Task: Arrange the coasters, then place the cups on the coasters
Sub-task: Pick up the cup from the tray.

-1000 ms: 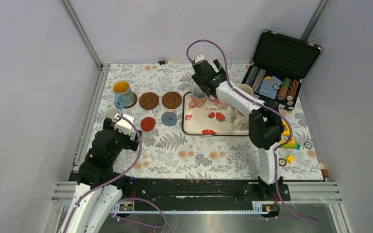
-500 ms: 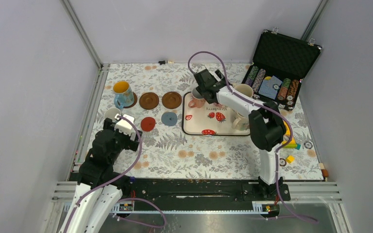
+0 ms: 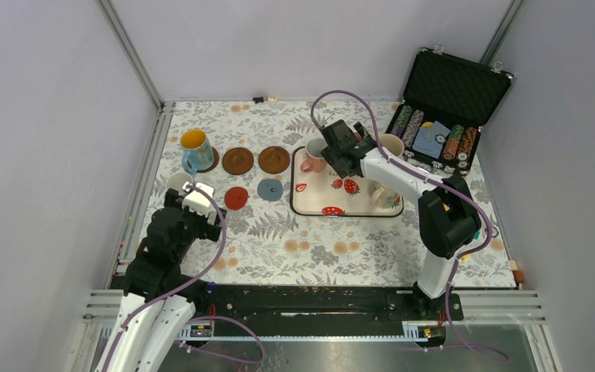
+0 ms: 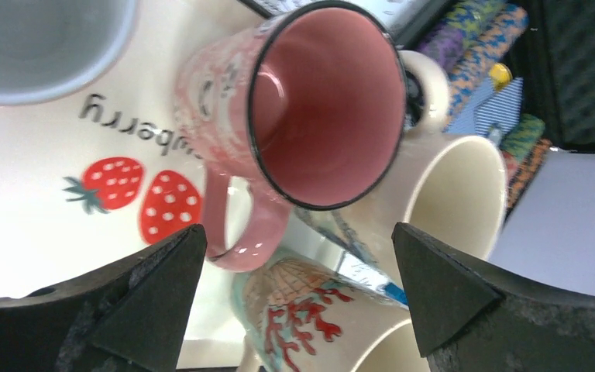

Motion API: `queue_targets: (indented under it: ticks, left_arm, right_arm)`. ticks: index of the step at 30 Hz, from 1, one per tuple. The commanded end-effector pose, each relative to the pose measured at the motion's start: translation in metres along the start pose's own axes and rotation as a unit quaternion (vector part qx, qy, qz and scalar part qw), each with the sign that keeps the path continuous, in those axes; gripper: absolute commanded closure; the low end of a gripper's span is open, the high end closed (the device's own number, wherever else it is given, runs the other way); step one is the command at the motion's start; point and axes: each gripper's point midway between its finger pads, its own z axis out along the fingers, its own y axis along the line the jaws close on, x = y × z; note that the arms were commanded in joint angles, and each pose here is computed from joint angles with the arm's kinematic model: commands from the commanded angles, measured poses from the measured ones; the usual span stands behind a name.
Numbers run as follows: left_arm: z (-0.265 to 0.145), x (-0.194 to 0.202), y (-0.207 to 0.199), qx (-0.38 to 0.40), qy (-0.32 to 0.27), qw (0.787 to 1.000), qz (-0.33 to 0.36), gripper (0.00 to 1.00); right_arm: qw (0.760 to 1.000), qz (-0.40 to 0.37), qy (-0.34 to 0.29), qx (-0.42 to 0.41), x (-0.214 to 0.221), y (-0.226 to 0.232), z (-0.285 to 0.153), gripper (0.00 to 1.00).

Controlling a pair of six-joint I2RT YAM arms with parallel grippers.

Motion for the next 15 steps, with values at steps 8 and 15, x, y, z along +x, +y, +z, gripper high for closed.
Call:
queue_targets:
  ticks: [8, 15]
  left_arm:
    - [-0.002, -0.016, 0.006, -0.013, -0.038, 0.999, -0.013, 0.01]
    - [-0.001, -0.015, 0.007, -0.014, -0.037, 0.999, -0.014, 0.01]
  right_arm:
    - [0.998, 0.030, -0.017, -0.059, -0.008, 0.019, -0.010, 0.05]
    - [0.998, 0.025, -0.010, -0.057, -0.009, 0.020, -0.006, 0.11]
